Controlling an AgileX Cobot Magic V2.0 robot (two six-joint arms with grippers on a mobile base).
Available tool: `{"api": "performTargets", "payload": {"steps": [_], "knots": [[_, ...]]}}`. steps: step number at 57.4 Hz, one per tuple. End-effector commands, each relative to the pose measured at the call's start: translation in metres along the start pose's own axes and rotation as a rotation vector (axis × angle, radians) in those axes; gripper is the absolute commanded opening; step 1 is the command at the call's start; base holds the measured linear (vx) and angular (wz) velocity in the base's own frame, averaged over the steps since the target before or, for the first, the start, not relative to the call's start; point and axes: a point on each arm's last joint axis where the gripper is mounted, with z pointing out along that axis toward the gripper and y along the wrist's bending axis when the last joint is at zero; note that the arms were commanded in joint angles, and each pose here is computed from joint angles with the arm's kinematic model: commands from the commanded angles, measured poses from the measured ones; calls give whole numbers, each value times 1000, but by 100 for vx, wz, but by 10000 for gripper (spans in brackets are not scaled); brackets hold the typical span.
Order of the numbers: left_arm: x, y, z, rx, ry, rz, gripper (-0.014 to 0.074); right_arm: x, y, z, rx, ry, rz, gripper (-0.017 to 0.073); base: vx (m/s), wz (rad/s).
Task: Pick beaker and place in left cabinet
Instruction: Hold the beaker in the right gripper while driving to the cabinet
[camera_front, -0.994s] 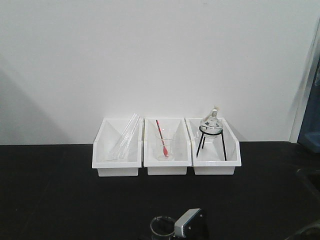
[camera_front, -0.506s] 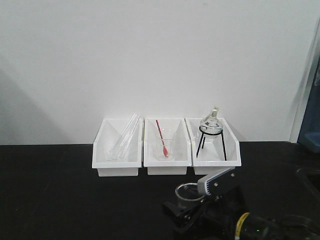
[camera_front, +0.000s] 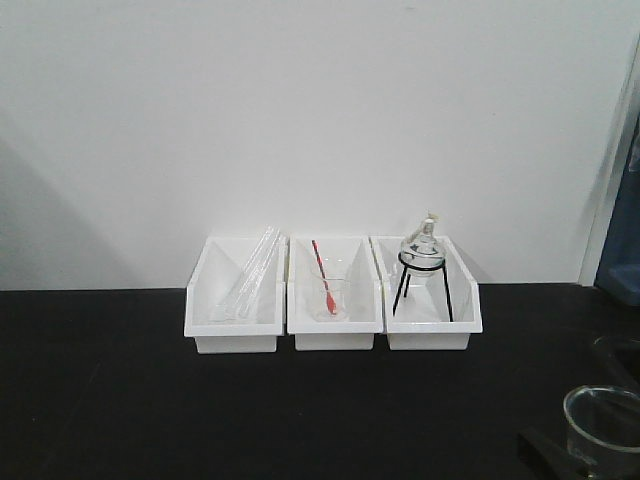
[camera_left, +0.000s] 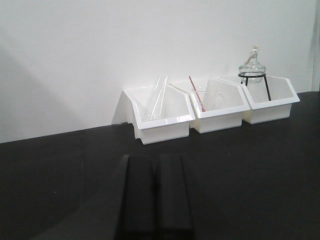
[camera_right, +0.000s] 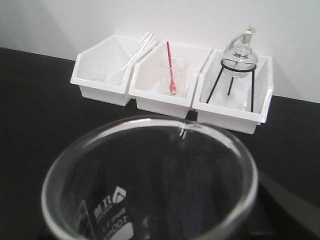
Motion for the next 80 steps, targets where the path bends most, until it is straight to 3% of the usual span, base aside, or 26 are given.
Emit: {"api": "performTargets", "payload": {"steps": [1, 39, 80], "knots": [[-3, 0, -1, -3, -86, -12, 1, -15, 0, -10, -14, -100, -1, -6, 0, 0], [-3, 0, -1, -3, -86, -12, 1, -15, 0, -13, -8, -100, 0, -6, -2, 9], [-3, 0, -1, -3, -86, -12, 1, -15, 0, -13, -8, -100, -1, -6, -10, 40]]}}
